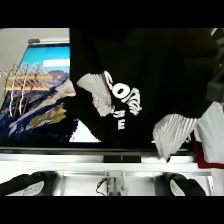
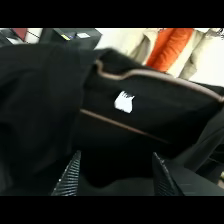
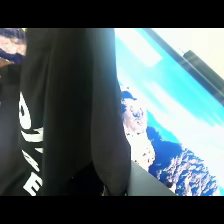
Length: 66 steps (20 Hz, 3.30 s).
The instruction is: Fold the shirts.
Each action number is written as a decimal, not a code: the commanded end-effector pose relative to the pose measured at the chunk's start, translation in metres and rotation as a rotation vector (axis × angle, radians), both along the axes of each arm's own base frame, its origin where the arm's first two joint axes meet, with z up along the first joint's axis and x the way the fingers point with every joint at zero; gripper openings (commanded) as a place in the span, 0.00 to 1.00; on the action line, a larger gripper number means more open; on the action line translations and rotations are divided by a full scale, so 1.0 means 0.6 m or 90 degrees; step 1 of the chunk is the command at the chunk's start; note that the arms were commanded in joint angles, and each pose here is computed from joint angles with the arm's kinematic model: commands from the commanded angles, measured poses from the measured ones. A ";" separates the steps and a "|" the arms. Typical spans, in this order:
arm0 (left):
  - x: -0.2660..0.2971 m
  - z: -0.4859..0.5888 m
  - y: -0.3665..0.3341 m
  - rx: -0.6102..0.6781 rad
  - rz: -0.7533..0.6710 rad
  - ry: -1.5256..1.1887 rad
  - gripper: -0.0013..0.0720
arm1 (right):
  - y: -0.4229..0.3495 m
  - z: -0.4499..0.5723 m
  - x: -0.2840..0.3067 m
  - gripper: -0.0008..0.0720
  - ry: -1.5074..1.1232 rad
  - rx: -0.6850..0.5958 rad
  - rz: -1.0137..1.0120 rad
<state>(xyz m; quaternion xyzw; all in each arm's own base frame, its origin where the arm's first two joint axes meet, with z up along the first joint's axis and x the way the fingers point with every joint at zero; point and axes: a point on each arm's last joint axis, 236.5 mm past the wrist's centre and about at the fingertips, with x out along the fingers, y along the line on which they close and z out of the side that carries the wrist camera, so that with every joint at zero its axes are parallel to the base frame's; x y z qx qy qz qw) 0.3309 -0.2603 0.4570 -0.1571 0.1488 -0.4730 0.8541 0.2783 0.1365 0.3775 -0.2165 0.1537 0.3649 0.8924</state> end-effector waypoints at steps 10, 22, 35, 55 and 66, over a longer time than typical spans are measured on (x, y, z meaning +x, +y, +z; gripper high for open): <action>0.080 -0.336 0.046 0.210 0.105 0.252 0.80 | 0.000 0.016 0.005 0.09 -0.004 0.036 -0.021; 0.143 -0.359 -0.055 0.133 0.108 0.195 0.87 | -0.014 -0.011 0.008 0.09 0.041 0.019 -0.045; 0.168 -0.003 0.179 0.163 0.315 -0.150 0.08 | -0.013 -0.047 -0.020 0.09 0.102 -0.013 -0.022; 0.163 -0.006 0.222 0.119 0.333 -0.139 1.00 | 0.012 -0.069 -0.069 0.09 0.191 0.006 0.027; 0.109 -0.142 0.045 0.143 0.157 0.058 1.00 | 0.010 -0.061 -0.058 0.09 0.177 0.018 0.012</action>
